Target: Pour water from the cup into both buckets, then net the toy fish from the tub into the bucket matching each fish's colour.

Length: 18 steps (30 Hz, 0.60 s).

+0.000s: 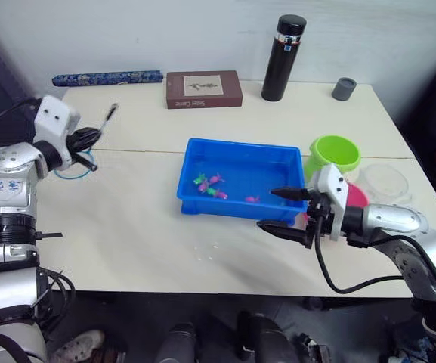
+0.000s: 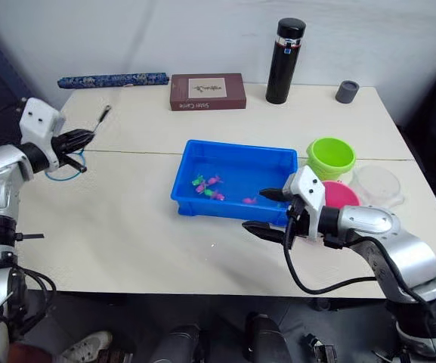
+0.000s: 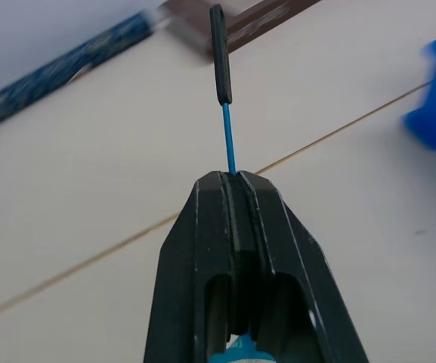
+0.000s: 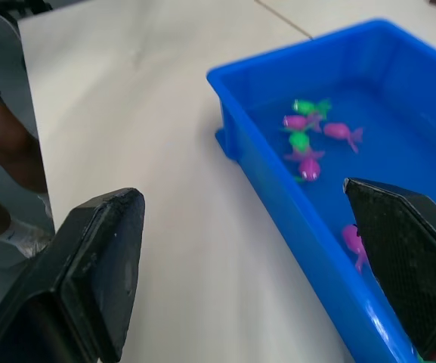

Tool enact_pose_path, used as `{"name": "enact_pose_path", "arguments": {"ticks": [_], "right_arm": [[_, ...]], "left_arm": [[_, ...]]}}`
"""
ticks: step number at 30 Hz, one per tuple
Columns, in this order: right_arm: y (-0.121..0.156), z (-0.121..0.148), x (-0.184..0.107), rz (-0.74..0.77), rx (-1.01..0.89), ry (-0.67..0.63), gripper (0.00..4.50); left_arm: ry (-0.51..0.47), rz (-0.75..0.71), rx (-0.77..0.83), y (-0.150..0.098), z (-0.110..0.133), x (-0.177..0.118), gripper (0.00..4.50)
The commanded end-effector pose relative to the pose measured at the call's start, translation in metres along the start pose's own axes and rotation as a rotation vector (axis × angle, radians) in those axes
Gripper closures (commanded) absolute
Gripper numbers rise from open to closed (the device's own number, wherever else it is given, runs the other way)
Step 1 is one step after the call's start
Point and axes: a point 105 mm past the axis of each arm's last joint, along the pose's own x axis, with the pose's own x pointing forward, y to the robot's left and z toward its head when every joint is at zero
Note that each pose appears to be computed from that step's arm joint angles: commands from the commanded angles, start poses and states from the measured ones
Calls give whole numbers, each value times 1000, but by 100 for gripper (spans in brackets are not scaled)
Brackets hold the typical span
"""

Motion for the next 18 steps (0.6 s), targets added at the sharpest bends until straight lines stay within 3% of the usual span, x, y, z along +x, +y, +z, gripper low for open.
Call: {"name": "enact_pose_path", "arguments": {"ticks": [1,11,18], "right_arm": [[-5,7,-3,4,-44,2,0],[-7,6,-8,18,52,74,0],[5,2,-7,60,91,116,0]], "left_arm": [[-59,-206,75,-44,34,8,444],[-131,-632,184,-134,53,27,444],[-145,-850,249,-170,46,22,444]]}}
